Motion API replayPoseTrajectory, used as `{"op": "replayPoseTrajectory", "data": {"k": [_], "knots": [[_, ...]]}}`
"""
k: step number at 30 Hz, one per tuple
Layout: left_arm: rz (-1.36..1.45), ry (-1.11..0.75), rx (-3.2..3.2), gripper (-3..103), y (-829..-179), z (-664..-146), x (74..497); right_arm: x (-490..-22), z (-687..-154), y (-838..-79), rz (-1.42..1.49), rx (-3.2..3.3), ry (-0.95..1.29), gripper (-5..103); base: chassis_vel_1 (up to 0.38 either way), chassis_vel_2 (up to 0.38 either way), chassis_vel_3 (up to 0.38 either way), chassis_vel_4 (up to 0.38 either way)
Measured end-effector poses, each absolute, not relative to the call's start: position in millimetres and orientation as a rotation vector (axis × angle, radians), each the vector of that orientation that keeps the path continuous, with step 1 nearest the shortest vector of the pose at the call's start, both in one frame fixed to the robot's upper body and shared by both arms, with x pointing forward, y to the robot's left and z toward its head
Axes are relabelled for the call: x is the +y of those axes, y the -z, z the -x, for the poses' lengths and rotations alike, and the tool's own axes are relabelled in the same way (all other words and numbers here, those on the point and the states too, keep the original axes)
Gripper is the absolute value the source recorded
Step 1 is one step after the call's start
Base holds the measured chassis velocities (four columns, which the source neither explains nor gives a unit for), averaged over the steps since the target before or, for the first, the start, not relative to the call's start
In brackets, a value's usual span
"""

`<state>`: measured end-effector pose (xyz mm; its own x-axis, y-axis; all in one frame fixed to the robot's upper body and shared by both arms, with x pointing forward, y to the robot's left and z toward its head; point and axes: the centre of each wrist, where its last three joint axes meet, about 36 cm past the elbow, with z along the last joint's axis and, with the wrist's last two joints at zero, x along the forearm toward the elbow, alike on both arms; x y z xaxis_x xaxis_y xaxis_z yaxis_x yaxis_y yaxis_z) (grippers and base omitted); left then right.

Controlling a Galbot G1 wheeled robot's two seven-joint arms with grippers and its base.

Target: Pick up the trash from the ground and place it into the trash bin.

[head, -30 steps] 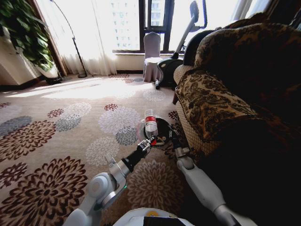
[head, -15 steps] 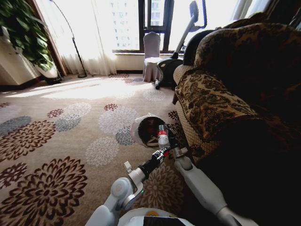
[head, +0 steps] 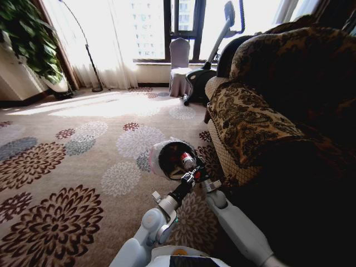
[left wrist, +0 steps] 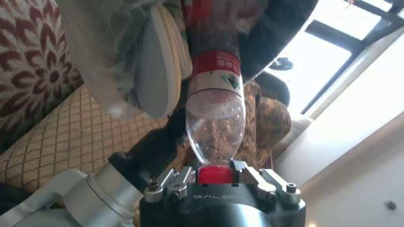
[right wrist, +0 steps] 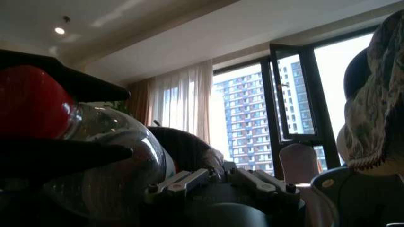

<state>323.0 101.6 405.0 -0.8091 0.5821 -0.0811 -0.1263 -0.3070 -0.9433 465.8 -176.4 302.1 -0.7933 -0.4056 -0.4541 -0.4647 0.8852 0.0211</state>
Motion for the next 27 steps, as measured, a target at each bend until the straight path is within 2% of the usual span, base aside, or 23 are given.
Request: {"op": "replayPoseTrajectory", "data": {"k": [11, 22, 27], "knots": [[0.504, -2.315, -1.516, 30, -411, -357, 123, -186, -459, -301, 0.608, 2.612, -0.175, 0, 0.0, 0.0, 0.0, 0.0], [0.45, -2.328, -1.575, 30, -414, -397, 128, -193, -440, -298, 0.594, 2.623, -0.181, 0, 0.0, 0.0, 0.0, 0.0], [0.448, -2.271, -1.633, 30, -411, -394, 131, -198, -440, -299, 0.586, 2.623, -0.17, 0, 0.0, 0.0, 0.0, 0.0]]}}
